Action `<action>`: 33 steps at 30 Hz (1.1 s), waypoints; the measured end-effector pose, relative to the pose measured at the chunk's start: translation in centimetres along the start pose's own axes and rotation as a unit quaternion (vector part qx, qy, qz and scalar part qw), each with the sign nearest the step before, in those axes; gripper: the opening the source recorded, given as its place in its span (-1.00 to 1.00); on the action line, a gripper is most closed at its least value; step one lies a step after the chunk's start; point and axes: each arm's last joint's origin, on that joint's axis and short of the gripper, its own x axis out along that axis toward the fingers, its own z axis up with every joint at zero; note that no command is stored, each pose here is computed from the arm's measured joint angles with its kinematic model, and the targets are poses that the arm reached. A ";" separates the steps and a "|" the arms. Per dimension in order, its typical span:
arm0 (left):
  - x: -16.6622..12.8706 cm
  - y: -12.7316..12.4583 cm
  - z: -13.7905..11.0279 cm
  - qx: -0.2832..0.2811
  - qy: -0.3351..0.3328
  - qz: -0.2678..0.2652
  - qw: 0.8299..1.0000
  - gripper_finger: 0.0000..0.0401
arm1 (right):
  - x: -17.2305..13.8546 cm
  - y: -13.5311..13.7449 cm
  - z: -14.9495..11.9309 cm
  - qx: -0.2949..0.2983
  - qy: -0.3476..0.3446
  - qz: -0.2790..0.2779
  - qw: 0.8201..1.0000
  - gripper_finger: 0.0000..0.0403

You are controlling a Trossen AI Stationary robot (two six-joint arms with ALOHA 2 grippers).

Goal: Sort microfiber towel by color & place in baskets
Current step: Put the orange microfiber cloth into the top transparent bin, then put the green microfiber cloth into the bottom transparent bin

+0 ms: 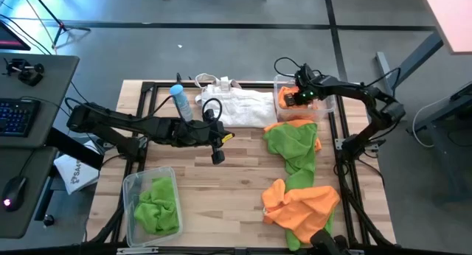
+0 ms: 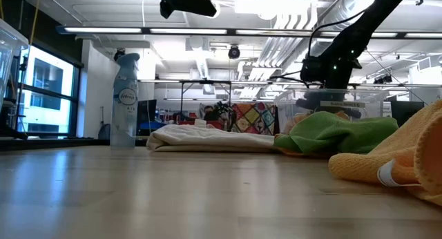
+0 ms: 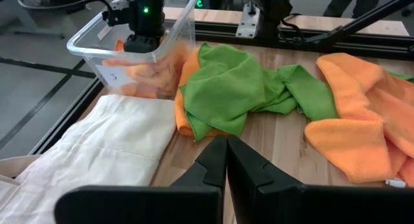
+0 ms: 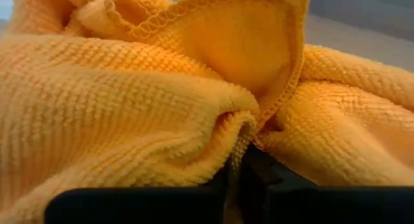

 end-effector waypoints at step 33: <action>-0.7 0.3 -0.4 0.066 0.029 -0.006 0.997 -1.00 | -22.1 3.2 -8.8 0.083 -0.073 0.083 0.990 -0.40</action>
